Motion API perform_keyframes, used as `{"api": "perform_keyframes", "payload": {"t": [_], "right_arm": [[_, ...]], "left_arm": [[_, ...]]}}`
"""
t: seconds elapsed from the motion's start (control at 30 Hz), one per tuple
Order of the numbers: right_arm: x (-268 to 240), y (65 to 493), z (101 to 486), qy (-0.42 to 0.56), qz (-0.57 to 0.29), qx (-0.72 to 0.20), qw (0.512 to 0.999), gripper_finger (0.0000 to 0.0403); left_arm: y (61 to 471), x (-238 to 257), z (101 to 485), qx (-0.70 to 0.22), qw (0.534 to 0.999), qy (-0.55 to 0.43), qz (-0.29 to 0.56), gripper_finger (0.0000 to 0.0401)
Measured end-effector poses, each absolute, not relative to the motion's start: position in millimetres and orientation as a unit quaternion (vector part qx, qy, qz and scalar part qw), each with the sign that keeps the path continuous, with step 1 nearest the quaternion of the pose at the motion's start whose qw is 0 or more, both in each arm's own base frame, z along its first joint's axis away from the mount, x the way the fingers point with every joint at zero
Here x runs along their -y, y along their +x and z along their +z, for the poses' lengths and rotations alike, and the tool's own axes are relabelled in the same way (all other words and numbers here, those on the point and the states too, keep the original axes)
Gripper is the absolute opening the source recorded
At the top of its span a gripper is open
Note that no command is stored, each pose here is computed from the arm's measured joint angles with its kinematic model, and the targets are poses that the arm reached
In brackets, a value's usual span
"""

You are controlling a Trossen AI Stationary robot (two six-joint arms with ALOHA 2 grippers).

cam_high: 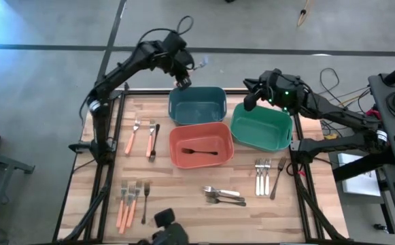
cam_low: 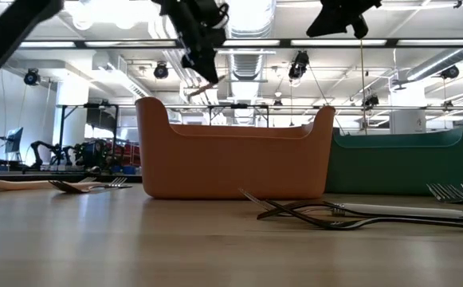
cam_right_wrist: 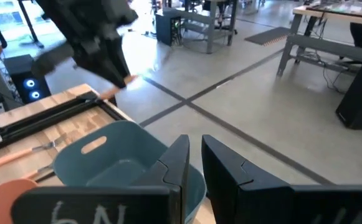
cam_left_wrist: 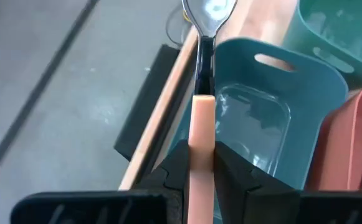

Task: Sort silverware by color (type)
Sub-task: Put the orange fork into the blue bin

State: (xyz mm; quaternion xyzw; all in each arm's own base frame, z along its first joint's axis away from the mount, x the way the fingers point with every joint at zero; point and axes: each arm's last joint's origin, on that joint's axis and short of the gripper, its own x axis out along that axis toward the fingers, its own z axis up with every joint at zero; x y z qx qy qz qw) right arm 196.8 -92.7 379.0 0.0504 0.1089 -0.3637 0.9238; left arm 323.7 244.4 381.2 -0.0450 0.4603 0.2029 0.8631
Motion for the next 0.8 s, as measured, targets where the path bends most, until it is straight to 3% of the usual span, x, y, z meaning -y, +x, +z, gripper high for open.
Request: {"api": "perform_keyframes", "payload": {"t": [0.37,0.8], "right_arm": [[94,198,375,0.051,-0.365,-0.123,0.921,0.0036],[94,199,373,0.055,-0.365,-0.130,0.920,0.0036]], "left_arm": [[363,-245,316,-0.571,0.809,-0.062,0.124,0.0031],[391,-234,264,-0.652,0.757,0.014,0.041,0.0031]]}}
